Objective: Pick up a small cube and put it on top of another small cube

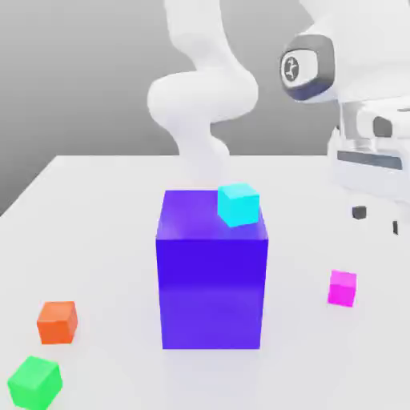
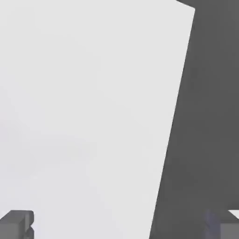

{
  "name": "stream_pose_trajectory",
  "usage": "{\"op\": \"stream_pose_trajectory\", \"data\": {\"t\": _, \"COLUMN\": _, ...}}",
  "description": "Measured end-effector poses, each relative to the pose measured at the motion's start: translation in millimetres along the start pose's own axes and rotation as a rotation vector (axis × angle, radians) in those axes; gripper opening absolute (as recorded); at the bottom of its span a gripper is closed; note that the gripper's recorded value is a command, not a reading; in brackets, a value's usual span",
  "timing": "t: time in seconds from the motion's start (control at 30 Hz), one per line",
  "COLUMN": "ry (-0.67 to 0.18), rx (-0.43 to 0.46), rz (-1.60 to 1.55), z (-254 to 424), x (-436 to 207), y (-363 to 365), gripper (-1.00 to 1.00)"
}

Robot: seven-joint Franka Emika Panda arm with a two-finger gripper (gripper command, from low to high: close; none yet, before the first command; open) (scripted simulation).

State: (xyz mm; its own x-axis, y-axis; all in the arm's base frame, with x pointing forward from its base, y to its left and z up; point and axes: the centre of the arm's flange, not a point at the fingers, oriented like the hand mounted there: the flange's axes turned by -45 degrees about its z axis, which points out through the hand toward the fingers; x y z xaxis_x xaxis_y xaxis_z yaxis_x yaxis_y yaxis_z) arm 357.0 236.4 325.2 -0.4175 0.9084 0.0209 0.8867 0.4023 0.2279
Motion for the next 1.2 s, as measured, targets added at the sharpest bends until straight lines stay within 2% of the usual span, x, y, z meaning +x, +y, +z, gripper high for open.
{"op": "stream_pose_trajectory", "data": {"t": 0.4, "ry": 0.065, "rx": 0.204, "rz": -0.751, "z": 102.1, "x": 71.7, "y": -104.7, "gripper": 0.0}}
{"op": "stream_pose_trajectory", "data": {"t": 0.63, "ry": 0.075, "rx": 0.225, "rz": -0.813, "z": 161.6, "x": 71.2, "y": -125.8, "gripper": 0.0}}
{"op": "stream_pose_trajectory", "data": {"t": 0.67, "ry": 0.074, "rx": 0.225, "rz": -0.813, "z": 170.4, "x": 70.7, "y": -128.6, "gripper": -1.0}}
{"op": "stream_pose_trajectory", "data": {"t": 0.9, "ry": 0.074, "rx": 0.227, "rz": -0.813, "z": 172.6, "x": 70.4, "y": -129.4, "gripper": -1.0}}
{"op": "stream_pose_trajectory", "data": {"t": 1.13, "ry": 0.075, "rx": 0.223, "rz": -0.814, "z": 117.5, "x": 72.9, "y": -115.3, "gripper": -1.0}}
{"op": "stream_pose_trajectory", "data": {"t": 1.2, "ry": 0.074, "rx": 0.188, "rz": -0.761, "z": 107.2, "x": 69.0, "y": -88.8, "gripper": -1.0}}
